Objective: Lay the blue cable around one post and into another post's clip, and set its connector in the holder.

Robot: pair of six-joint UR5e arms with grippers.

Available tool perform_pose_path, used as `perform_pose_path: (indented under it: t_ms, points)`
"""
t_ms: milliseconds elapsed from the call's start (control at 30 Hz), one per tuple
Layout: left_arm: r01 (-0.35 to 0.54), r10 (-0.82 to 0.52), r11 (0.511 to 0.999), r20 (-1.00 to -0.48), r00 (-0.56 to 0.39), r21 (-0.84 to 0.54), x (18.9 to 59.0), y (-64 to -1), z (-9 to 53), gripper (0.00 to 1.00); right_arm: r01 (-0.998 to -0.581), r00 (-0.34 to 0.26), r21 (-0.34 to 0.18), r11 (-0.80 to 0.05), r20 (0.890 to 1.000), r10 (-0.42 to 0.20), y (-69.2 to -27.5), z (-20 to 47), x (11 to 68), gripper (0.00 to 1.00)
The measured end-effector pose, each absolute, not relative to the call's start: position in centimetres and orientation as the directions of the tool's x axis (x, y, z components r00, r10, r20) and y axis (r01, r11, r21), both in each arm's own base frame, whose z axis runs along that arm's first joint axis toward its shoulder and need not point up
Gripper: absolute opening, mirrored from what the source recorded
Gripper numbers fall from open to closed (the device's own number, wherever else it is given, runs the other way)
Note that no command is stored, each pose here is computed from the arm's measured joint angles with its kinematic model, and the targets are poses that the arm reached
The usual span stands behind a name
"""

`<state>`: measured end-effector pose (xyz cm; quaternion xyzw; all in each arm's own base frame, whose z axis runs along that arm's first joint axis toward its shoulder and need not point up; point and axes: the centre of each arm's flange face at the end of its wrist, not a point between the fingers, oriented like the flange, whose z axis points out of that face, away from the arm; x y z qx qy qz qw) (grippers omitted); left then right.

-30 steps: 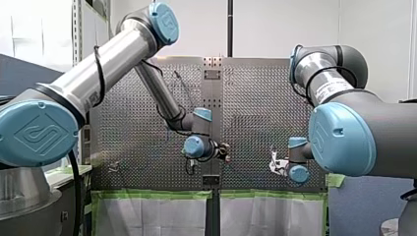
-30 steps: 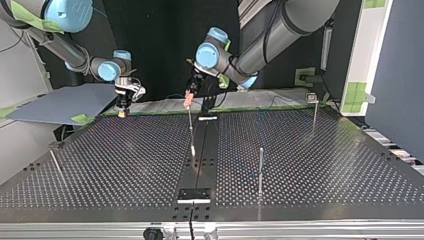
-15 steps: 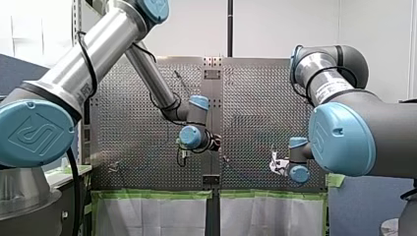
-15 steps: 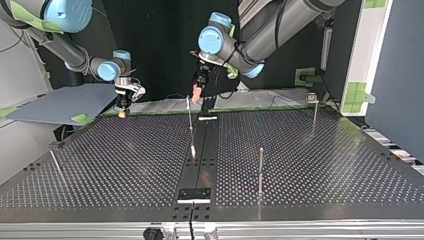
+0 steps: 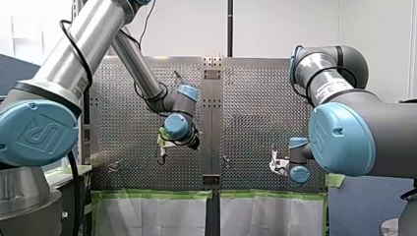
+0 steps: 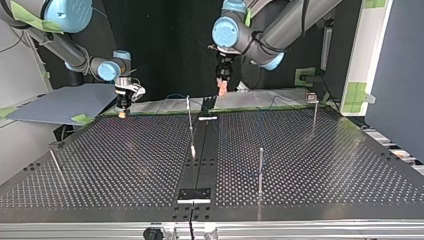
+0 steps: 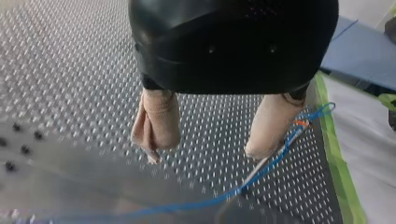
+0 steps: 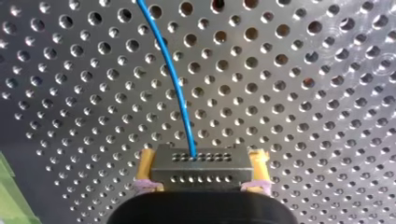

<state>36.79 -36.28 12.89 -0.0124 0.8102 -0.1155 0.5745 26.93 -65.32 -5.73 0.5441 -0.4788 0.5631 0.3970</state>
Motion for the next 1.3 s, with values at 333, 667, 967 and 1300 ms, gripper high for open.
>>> perform_pose_path:
  t_ms: [333, 667, 967, 1300]
  points:
    - [0.006, -0.247, 0.964, -0.899, -0.361, -0.267, 34.8, -32.4, 14.9, 0.98, -0.968, -0.093, -0.108, -0.226, 0.993, -0.075, -65.3, -5.9, 26.9, 0.09]
    - [-0.026, -0.425, 0.902, -0.873, -0.239, -0.431, 36.7, -30.5, 19.8, 0.98, -0.968, -0.096, -0.111, -0.226, 0.992, -0.075, -65.3, -6.0, 26.8, 0.09]
    - [-0.027, -0.546, 0.836, -0.825, -0.146, -0.548, 38.7, -27.9, 23.6, 0.98, -0.967, -0.102, -0.118, -0.225, 0.992, -0.08, -65.3, -6.0, 26.8, 0.09]
    - [-0.016, -0.664, 0.748, -0.747, -0.023, -0.664, 40.1, -24.8, 28.3, 0.98, -0.965, -0.111, -0.127, -0.227, 0.991, -0.081, -65.5, -5.8, 26.9, 0.09]
